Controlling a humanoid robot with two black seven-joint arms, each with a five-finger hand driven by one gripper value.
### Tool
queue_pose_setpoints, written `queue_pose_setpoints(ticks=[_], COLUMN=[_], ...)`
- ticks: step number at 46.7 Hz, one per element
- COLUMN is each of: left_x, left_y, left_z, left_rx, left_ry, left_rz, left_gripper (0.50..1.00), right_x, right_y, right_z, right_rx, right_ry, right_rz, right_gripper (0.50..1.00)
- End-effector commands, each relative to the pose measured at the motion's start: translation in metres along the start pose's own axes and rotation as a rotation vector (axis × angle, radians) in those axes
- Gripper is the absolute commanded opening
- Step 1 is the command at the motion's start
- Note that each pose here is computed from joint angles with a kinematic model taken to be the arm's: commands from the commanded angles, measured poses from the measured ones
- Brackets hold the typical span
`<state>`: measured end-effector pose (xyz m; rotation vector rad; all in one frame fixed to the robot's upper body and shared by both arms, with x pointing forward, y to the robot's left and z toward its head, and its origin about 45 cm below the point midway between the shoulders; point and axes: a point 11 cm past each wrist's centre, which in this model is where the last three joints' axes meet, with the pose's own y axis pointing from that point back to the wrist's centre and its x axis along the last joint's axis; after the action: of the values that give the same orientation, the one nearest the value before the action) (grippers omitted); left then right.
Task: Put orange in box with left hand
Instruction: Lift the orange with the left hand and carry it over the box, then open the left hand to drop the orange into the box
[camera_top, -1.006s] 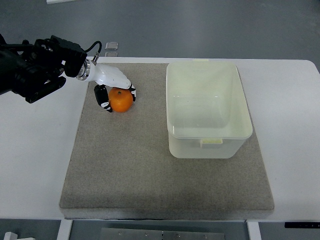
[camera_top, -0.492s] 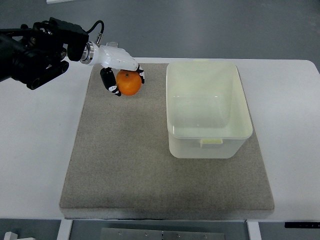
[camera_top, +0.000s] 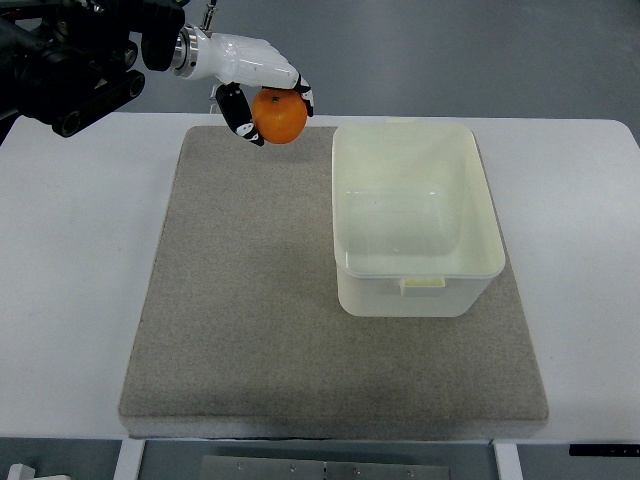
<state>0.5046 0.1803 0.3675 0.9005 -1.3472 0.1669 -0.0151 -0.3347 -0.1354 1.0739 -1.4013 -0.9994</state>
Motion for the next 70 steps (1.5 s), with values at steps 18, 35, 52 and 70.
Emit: queue_pose_setpoints(ticks=[18,35,52,70], left_x=[0.039,0.056,0.053,0.047], left_y=[-0.024,-0.052,-0.078,-0.083], left_z=[0.040,0.086,0.133,0.142], left_rx=[-0.090,-0.196,-0.296,-0.324], left_ry=[-0.038,-0.042,-0.063,-0.041], left_rz=[0.062,0.095,0.070,0.072], left_gripper=[0.500,0.500,0.500,0.500], right_x=[0.000,0.000,0.000,0.000], right_y=[0.000,0.000,0.000,0.000], right_z=[0.000,0.000,0.000,0.000], right_rx=[0.000,0.000,0.000,0.000], right_ry=[0.000,0.000,0.000,0.000], right_rz=[0.000,0.000,0.000,0.000], right_gripper=[0.944,0.944,0.944,0.944])
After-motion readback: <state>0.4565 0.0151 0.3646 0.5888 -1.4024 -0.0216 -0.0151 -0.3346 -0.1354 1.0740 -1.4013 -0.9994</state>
